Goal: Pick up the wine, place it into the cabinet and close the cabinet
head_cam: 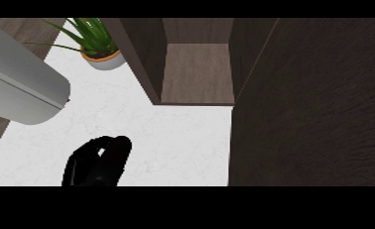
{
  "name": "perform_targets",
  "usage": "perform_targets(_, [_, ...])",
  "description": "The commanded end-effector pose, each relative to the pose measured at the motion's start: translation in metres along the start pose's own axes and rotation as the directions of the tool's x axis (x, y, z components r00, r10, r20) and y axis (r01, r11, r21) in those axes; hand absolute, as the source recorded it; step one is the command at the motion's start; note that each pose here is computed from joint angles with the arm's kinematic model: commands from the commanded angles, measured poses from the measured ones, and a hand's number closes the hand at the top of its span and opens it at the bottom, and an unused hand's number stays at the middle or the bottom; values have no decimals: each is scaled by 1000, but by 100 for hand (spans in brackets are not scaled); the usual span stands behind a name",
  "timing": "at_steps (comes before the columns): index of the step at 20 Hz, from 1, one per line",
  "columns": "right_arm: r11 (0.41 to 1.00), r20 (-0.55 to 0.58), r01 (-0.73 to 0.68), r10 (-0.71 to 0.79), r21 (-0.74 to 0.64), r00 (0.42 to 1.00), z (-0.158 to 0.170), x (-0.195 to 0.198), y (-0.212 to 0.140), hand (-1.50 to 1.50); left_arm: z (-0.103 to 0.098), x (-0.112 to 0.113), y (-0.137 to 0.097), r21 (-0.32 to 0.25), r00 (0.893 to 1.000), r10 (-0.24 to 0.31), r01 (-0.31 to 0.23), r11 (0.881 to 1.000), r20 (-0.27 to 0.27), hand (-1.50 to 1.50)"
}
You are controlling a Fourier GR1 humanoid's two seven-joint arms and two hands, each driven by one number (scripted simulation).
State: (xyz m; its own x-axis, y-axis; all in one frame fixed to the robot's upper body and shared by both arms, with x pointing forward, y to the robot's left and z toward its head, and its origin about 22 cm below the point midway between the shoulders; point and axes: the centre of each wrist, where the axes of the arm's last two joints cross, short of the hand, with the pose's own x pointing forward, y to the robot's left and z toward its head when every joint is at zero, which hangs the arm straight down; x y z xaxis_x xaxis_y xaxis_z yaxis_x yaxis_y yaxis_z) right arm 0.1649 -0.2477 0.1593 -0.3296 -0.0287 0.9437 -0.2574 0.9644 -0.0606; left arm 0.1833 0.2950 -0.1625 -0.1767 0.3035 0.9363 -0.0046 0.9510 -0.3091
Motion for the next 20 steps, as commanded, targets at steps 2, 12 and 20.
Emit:
perform_targets(2, [1000, -3, 5, -5, 8, 1000, 0, 9, -5, -150, 9, 19, -25, -90, 997, 76, -74, 993, 17, 150])
perform_targets(12, [999, 6, 12, -12, 34, 1000, -6, -5, -8, -150, -1, 78, -98, -146, 992, 123, -119, 982, 20, 150])
perform_targets(20, [1000, -11, 21, -21, 22, 1000, -8, -4, -1, -150, -23, 133, -158, -128, 990, 122, -112, 985, 75, 150])
